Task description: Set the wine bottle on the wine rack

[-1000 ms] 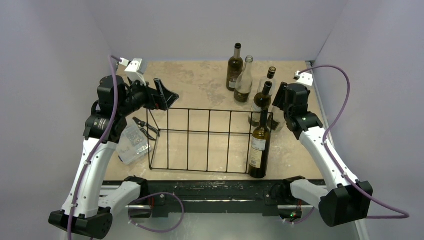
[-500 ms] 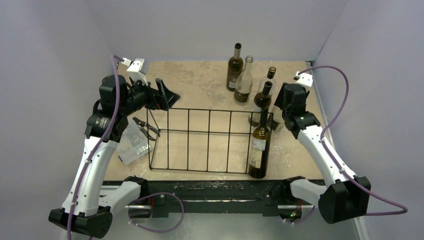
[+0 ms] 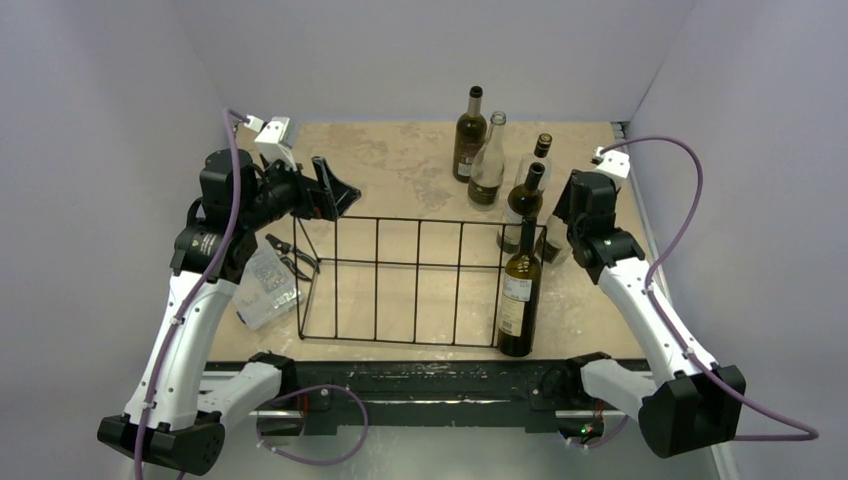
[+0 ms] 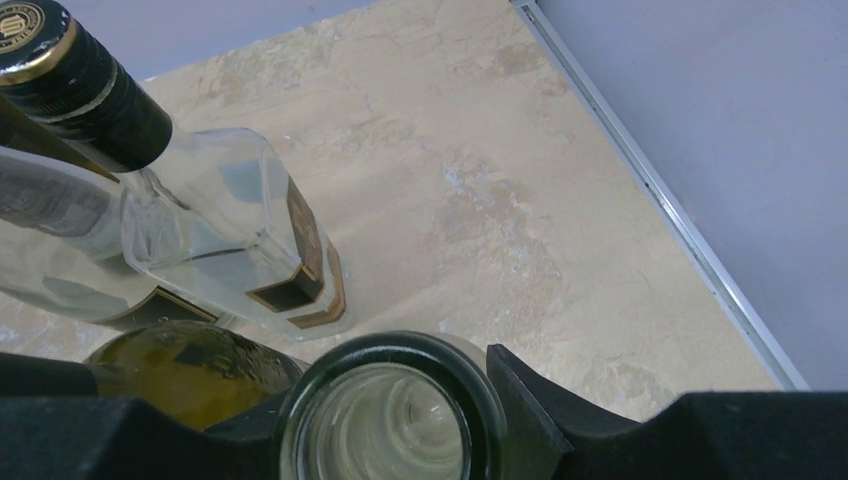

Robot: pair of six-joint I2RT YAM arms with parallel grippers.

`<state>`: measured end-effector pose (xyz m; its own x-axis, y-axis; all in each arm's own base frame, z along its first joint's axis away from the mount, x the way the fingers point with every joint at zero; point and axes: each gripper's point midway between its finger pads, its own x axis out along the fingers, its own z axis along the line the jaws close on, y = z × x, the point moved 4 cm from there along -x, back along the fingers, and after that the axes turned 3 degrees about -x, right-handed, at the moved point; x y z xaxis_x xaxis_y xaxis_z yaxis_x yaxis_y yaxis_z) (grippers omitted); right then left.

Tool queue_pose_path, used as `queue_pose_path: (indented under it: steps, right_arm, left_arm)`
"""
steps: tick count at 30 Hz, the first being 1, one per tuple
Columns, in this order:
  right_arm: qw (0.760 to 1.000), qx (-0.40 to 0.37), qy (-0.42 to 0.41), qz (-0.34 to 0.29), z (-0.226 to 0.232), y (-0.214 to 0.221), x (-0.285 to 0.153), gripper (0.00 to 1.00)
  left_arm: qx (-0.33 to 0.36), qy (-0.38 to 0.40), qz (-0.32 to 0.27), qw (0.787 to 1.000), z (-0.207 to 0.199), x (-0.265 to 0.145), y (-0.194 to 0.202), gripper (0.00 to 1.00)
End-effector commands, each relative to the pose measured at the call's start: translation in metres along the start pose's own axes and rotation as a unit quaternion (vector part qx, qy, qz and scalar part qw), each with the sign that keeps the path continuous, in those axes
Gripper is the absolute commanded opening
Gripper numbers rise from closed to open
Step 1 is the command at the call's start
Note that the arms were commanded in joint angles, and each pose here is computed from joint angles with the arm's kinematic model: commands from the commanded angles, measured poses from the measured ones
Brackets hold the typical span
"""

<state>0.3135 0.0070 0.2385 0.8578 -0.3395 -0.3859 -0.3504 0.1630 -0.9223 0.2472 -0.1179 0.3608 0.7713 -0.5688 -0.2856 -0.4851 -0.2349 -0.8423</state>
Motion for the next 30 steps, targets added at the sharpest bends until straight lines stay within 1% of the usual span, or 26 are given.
queue_pose_path:
  steps: [1,6,10,16,23,30]
  right_arm:
    - [0.995,0.053,0.006,-0.079,-0.010,-0.050,-0.026,0.26]
    - [0.990,0.085,-0.001,-0.109,-0.018,-0.070,-0.048,0.18]
    - [0.987,0.098,-0.011,-0.123,-0.021,-0.084,-0.062,0.14]
    - [0.980,0.118,-0.023,-0.156,-0.029,-0.105,-0.086,0.12]
    - [0.961,0.147,-0.050,-0.230,-0.046,-0.145,-0.135,0.11]
    - [0.935,0.165,-0.070,-0.307,-0.067,-0.176,-0.182,0.10]
  left_arm:
    - [0.009,0.024,-0.022,0.999,-0.013,-0.004,-0.014,0.96]
    - [0.008,0.024,-0.020,0.999,-0.013,-0.004,-0.015,0.96]
    - [0.008,0.023,-0.021,0.999,-0.012,-0.003,-0.014,0.96]
    - [0.009,0.021,-0.024,0.999,-0.012,-0.004,-0.014,0.96]
    - [0.009,0.022,-0.022,0.999,-0.013,-0.004,-0.015,0.96]
    - [0.007,0.023,-0.019,1.000,-0.013,-0.003,-0.014,0.96]
